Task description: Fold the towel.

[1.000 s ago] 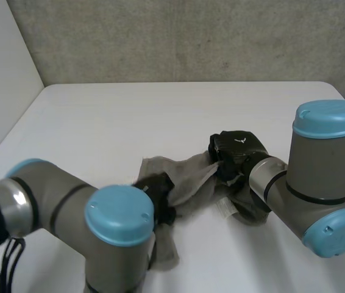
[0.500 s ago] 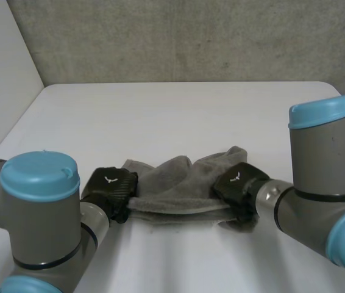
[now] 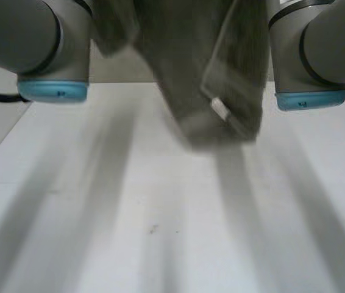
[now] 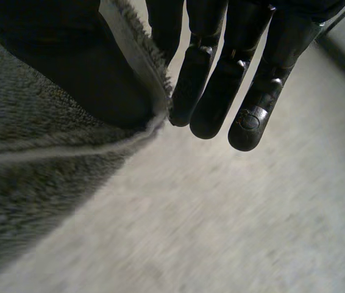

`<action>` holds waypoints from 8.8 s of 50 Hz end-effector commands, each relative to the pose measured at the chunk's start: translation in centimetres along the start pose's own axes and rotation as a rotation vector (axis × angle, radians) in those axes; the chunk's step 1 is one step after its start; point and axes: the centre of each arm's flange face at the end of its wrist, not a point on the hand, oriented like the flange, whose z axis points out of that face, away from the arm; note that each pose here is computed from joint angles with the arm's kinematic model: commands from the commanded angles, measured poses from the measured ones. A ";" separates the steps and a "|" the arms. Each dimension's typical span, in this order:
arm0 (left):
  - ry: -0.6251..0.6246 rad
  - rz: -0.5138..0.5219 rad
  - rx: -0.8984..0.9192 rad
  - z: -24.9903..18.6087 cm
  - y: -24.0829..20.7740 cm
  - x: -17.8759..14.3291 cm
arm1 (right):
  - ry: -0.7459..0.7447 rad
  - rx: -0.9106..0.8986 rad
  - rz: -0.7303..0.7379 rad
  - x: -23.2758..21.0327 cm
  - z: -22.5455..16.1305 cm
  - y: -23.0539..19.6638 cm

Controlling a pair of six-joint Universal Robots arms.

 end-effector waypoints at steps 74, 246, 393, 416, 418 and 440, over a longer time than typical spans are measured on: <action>0.245 -0.018 -0.574 -16.5 -3.3 2.3 | -0.230 -1.050 0.824 -9.1 -23.4 18.9; 0.014 -0.009 -0.741 -17.5 1.1 -3.4 | -0.580 -0.780 0.262 -11.3 -21.2 21.1; 0.273 0.143 -1.121 -27.4 15.6 -5.7 | -0.429 -1.027 0.346 1.7 -23.2 17.5; 0.043 0.205 -0.998 -27.4 19.2 -6.1 | -0.370 -1.046 0.342 2.9 -23.0 18.6; 0.036 0.209 -1.006 -27.6 19.4 -6.2 | -0.354 -1.047 0.339 3.3 -22.9 18.9; -0.041 0.258 -1.048 -29.1 17.3 -7.4 | -0.292 -1.020 0.320 4.7 -22.0 19.8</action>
